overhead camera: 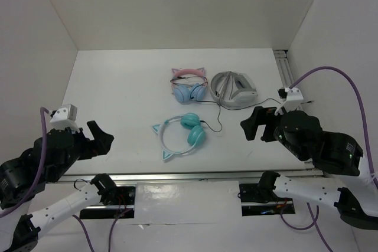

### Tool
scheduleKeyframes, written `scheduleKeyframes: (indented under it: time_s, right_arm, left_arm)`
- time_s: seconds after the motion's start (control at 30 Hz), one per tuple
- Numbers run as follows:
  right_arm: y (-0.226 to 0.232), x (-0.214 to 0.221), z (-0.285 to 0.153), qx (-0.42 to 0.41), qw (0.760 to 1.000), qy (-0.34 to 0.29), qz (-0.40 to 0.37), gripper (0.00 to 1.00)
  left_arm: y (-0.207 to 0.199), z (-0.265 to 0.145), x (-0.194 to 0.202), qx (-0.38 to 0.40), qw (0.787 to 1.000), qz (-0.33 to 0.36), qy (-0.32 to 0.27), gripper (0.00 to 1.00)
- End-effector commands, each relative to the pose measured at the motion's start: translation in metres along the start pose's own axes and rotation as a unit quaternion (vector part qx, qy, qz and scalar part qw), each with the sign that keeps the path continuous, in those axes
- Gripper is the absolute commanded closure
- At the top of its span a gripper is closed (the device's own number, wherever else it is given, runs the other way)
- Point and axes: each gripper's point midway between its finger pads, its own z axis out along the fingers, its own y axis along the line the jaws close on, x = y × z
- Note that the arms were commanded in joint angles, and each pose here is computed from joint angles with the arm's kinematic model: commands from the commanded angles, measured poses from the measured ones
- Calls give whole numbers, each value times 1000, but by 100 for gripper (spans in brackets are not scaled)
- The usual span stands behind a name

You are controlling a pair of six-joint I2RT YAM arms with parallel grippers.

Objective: Wrap the headphones

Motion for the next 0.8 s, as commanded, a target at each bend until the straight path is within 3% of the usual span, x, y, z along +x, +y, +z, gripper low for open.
scheduleKeyframes:
  time_s: [0.0,0.07,0.17,0.37,0.43,0.53,0.77]
  right_arm:
    - [12,-21,-1,-34,998,-51,31,1]
    - [28,-31,-10,-97,991,-82,52,1]
    - [34,-36,-12,-109,989,-88,41,1]
    - [26,-11,33,-13,999,-35,-7,1]
    - [26,5,57,18,999,-17,-27,1]
    - [24,20,82,56,997,-5,-44,1]
    - [49,35,101,6,999,7,-53,1]
  left_arm:
    - [-15,2,-5,33,999,-7,-10,0]
    - [-25,4,-8,60,998,-7,-20,0]
    - [-34,7,-7,79,997,-19,-19,0]
    - [-78,63,47,93,991,-32,95,0]
    - [-93,82,51,107,988,-61,88,0]
    - [-86,118,88,51,987,-87,128,0]
    - [-73,186,148,-47,981,-73,171,0]
